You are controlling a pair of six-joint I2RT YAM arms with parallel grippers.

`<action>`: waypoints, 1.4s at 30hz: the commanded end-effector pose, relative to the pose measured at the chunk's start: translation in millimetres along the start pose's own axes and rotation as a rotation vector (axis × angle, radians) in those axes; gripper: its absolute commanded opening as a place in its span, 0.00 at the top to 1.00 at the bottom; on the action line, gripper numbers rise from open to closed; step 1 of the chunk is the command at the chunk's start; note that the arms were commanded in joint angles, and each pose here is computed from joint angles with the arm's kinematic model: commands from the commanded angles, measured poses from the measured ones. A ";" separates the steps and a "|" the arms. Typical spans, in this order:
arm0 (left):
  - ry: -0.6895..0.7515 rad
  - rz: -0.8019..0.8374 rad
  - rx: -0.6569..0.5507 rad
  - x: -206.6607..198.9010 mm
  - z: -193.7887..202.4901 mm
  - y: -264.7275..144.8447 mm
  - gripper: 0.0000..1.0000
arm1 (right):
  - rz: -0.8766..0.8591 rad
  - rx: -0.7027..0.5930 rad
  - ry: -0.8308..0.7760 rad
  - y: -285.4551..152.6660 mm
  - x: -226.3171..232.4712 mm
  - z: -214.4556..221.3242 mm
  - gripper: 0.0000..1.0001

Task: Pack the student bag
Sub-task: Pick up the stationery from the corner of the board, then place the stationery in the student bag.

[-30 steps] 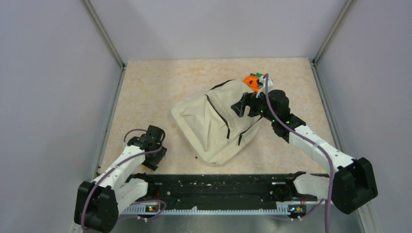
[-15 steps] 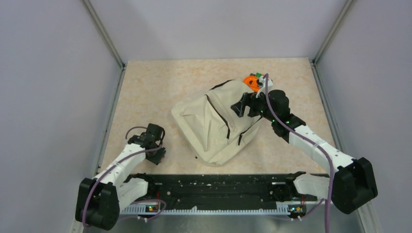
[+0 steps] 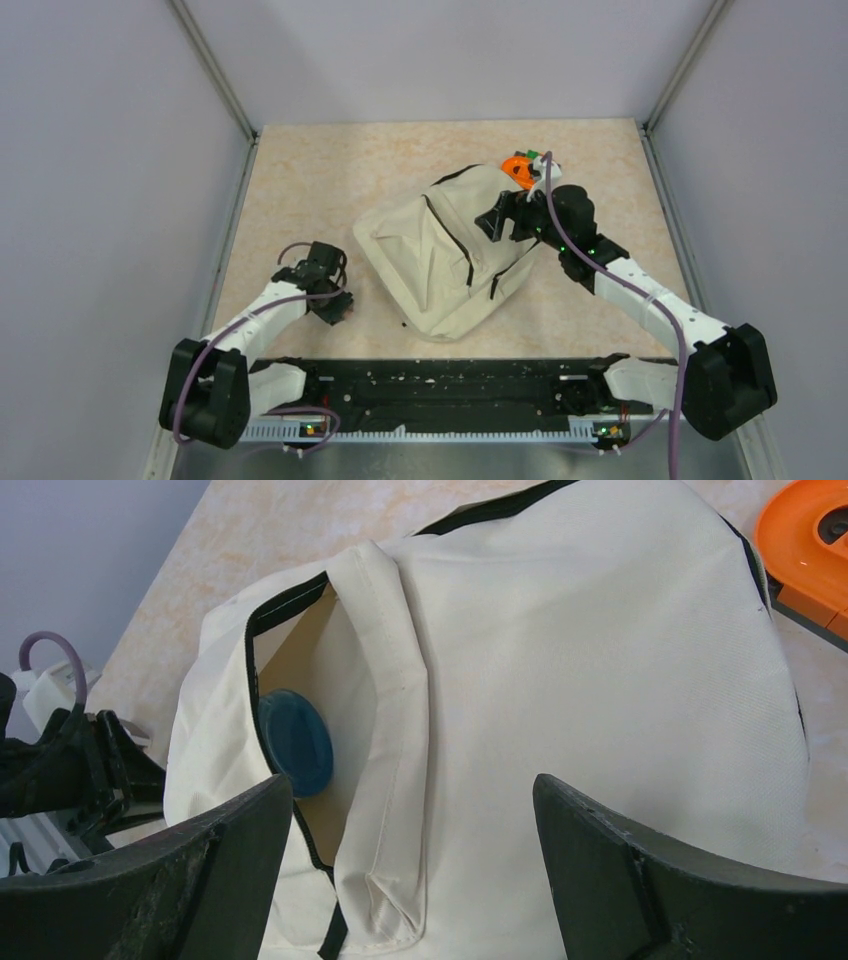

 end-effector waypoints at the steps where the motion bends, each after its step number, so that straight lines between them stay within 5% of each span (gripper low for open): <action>1: 0.070 0.121 -0.043 -10.3 -4.6 -5.2 1.00 | -0.014 -0.046 -0.002 1.9 1.3 -10.4 0.12; 11: 0.277 0.419 -0.262 -30.7 -24.5 -58.2 1.00 | -0.050 -0.074 0.005 1.4 11.4 -28.7 0.13; 21: 0.531 0.938 -0.502 -74.1 -17.5 -140.4 1.00 | -0.268 -0.097 0.064 1.4 36.2 -44.8 0.12; 28: 0.751 1.246 -0.411 -119.1 7.9 -171.3 1.00 | -0.408 -0.068 0.042 10.8 73.7 -47.1 0.13; 42: 0.928 1.362 -0.305 -145.2 39.5 -177.2 1.00 | -0.443 -0.049 0.054 31.7 102.9 -50.5 0.29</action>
Point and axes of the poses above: each gripper's point midway between its finger pads, its own y axis out along the fingers, its own x axis along the line the jaws close on, z = x × y, the point moved 10 cm from there along -y, back along the fingers, and after that the axes turned 2 degrees about y, right-handed, at the moved point
